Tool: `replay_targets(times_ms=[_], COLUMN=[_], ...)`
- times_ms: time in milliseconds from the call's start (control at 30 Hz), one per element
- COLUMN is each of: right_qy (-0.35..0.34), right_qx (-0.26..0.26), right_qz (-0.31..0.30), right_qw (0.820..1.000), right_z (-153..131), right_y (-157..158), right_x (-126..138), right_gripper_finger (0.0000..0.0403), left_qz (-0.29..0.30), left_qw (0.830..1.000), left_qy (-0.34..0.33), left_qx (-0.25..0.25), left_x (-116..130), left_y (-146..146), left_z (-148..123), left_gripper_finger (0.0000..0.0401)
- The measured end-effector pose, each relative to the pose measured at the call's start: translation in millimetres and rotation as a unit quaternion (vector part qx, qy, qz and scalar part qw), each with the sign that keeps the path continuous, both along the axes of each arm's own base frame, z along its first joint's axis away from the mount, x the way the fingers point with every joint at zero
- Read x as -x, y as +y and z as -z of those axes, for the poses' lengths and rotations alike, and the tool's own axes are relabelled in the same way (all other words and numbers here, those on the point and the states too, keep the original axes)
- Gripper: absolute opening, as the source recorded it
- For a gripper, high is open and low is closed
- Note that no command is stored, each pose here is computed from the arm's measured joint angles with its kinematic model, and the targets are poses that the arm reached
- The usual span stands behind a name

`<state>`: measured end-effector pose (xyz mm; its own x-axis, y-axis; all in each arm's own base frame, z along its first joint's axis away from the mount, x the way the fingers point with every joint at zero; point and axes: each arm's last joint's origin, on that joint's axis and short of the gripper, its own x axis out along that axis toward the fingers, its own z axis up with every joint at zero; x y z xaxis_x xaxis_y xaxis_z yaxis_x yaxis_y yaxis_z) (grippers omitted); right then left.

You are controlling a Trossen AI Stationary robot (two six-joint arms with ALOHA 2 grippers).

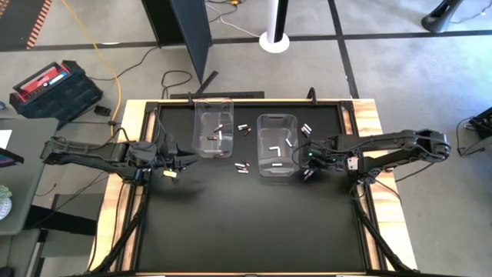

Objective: Sort batteries
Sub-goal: Put the white battery into the right transparent bin

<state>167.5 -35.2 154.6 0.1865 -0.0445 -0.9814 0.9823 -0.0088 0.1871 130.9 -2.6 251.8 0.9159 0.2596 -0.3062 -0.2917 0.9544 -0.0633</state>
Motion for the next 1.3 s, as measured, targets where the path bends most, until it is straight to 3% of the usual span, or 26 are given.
replay_targets(times_ms=[267, 500, 867, 1300], right_qy=[-0.028, 0.009, 0.012, 0.017], right_qx=[0.026, 0.016, 0.013, 0.01], right_qz=[0.009, 0.008, 0.005, 0.006], right_qw=[0.999, 1.0, 1.0, 1.0], right_z=[-11, -10, 5, 6], right_y=[1, 2, -1, -3], right_x=[7, 14, -4, -4], right_gripper_finger=[0.0179, 0.0179, 0.0179, 0.0179], left_qz=[0.0, 0.001, -0.012, -0.013], left_qw=[1.0, 1.0, 1.0, 1.0], left_qy=[-0.001, 0.0, 0.0, -0.001], left_qx=[0.001, -0.003, -0.008, -0.005], left_x=[0, 0, 0, 0], left_y=[0, 0, 1, 1], left_z=[0, 0, 0, 0], left_gripper_finger=[0.0118, 0.0118, 0.0118, 0.0119])
